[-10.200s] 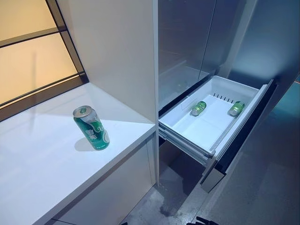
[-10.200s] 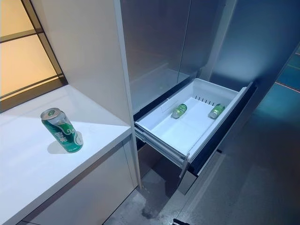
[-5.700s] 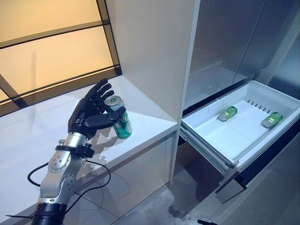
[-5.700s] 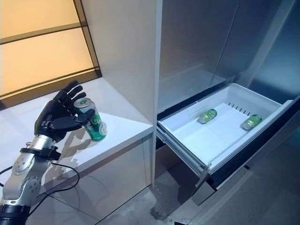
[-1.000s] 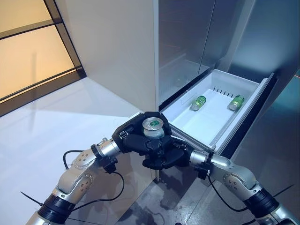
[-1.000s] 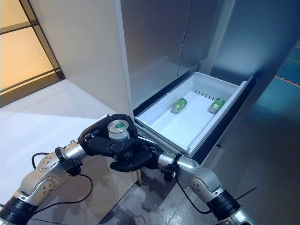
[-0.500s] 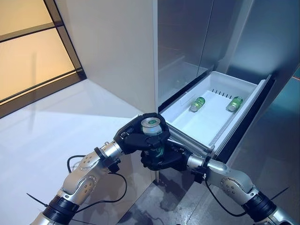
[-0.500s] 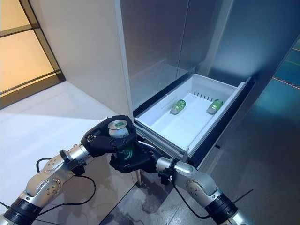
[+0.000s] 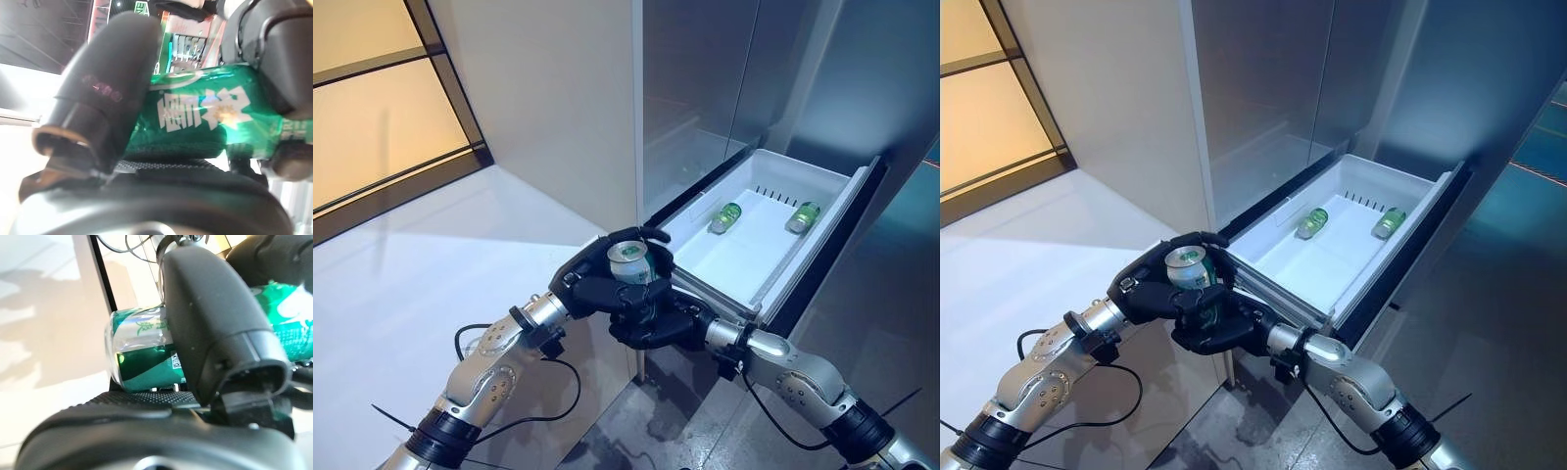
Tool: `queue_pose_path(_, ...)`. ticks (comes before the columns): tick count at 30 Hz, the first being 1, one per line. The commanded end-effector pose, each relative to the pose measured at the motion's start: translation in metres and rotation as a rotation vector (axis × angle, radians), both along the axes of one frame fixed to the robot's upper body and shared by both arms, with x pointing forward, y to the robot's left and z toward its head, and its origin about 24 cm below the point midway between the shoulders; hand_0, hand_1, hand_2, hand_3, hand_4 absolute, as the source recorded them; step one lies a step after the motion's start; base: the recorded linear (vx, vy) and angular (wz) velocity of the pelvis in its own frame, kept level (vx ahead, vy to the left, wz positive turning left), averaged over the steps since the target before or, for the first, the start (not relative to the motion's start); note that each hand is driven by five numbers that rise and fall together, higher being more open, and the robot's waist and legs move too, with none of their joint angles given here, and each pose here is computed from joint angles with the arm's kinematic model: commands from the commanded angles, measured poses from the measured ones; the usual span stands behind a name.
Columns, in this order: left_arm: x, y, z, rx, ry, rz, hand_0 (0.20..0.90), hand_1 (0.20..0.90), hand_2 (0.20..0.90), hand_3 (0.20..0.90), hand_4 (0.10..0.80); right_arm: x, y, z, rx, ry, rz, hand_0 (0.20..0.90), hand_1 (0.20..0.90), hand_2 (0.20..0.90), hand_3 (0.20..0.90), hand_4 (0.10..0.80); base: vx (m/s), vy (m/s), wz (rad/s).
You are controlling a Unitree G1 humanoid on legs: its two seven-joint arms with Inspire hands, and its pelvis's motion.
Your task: Put drinks into fridge and close the fridge
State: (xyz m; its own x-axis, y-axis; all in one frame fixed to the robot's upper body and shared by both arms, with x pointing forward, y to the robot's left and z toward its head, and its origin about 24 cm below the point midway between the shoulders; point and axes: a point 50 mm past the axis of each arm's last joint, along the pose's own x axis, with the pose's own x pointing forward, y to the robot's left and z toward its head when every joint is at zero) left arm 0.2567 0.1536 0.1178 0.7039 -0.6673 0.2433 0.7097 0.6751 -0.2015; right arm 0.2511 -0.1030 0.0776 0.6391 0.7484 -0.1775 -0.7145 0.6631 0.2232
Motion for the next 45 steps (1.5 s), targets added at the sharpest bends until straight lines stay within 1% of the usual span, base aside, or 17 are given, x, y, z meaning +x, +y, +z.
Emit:
queue_pose_path(1,0.002,-0.02,0.087,-0.172,-0.468,-0.071,0.9,0.9,0.9,0.9,0.8,0.04,-0.007,0.119,0.2,-0.506,-0.198,0.3,0.3,0.3,0.2,0.1,0.0,0.0,0.0)
queue_pose_path(6,0.007,-0.018,0.095,-0.18,-0.496,0.007,0.9,0.9,0.9,0.9,0.8,0.06,-0.035,0.155,0.117,-0.669,-0.435,0.3,0.3,0.3,0.2,0.1,0.0,0.0,0.0)
queue_pose_path(10,0.016,-0.019,0.091,-0.155,-0.454,0.031,0.9,0.9,0.9,0.9,0.8,0.076,-0.067,0.175,0.043,-0.76,-0.64,0.3,0.3,0.3,0.2,0.1,0.0,0.0,0.0)
queue_pose_path(17,0.027,-0.03,0.071,-0.12,-0.303,-0.006,0.9,0.9,0.9,0.9,0.8,0.092,-0.123,0.211,-0.041,-0.857,-0.937,0.3,0.3,0.3,0.2,0.1,0.019,-0.003,0.04)
queue_pose_path(19,0.029,-0.037,0.06,-0.116,-0.23,-0.04,0.9,0.9,0.9,0.9,0.8,0.096,-0.141,0.218,-0.075,-0.879,-1.018,0.3,0.3,0.3,0.2,0.1,0.053,-0.01,0.05)
queue_pose_path(22,0.027,-0.046,0.046,-0.12,-0.135,-0.1,0.9,0.9,0.9,0.9,0.8,0.1,-0.156,0.226,-0.111,-0.889,-1.095,0.3,0.3,0.3,0.2,0.1,0.051,-0.012,0.08)
queue_pose_path(25,0.02,-0.059,0.025,-0.14,-0.001,-0.194,0.9,0.9,0.9,0.9,0.8,0.104,-0.168,0.227,-0.151,-0.886,-1.149,0.3,0.3,0.3,0.2,0.1,0.063,-0.011,0.07)
queue_pose_path(28,0.003,-0.08,-0.002,-0.19,0.187,-0.347,0.9,0.9,0.9,0.9,0.8,0.109,-0.176,0.224,-0.215,-0.872,-1.186,0.3,0.3,0.3,0.2,0.1,0.102,-0.004,0.06)
queue_pose_path(30,-0.006,-0.089,-0.014,-0.214,0.266,-0.416,0.9,0.9,0.9,0.9,0.8,0.112,-0.179,0.222,-0.255,-0.869,-1.197,0.3,0.3,0.3,0.2,0.1,0.103,-0.004,0.09)
queue_pose_path(32,-0.023,-0.103,-0.032,-0.236,0.386,-0.501,0.9,0.9,0.9,0.9,0.8,0.115,-0.182,0.219,-0.298,-0.851,-1.214,0.3,0.3,0.3,0.2,0.1,0.105,-0.012,0.18)
queue_pose_path(34,-0.037,-0.111,-0.047,-0.251,0.48,-0.557,0.9,0.9,0.9,0.9,0.8,0.117,-0.187,0.217,-0.32,-0.838,-1.225,0.3,0.3,0.3,0.2,0.1,0.06,-0.027,0.13)
queue_pose_path(35,-0.048,-0.116,-0.061,-0.235,0.558,-0.588,0.9,0.9,0.9,0.9,0.8,0.118,-0.191,0.216,-0.339,-0.822,-1.233,0.3,0.3,0.3,0.2,0.1,0.039,-0.042,0.11)
queue_pose_path(38,-0.062,-0.12,-0.082,-0.18,0.641,-0.619,0.9,0.9,0.9,0.9,0.8,0.119,-0.195,0.215,-0.367,-0.805,-1.245,0.3,0.3,0.3,0.2,0.1,-0.023,-0.059,0.18)
queue_pose_path(40,-0.068,-0.118,-0.096,-0.088,0.666,-0.603,0.9,0.9,0.9,0.9,0.8,0.12,-0.199,0.216,-0.381,-0.793,-1.252,0.3,0.3,0.3,0.2,0.1,-0.105,-0.079,0.22)
queue_pose_path(42,-0.071,-0.112,-0.114,0.036,0.652,-0.57,0.9,0.9,0.9,0.9,0.8,0.121,-0.201,0.216,-0.391,-0.778,-1.258,0.3,0.3,0.3,0.2,0.1,-0.137,-0.067,0.17)
queue_pose_path(44,-0.07,-0.102,-0.133,0.154,0.649,-0.514,0.9,0.9,0.9,0.9,0.8,0.122,-0.205,0.214,-0.423,-0.747,-1.249,0.3,0.3,0.3,0.2,0.1,-0.106,-0.061,0.17)
queue_pose_path(45,-0.071,-0.093,-0.148,0.256,0.639,-0.465,0.9,0.9,0.9,0.9,0.8,0.123,-0.208,0.21,-0.462,-0.717,-1.238,0.3,0.3,0.3,0.2,0.1,-0.089,-0.06,0.11)
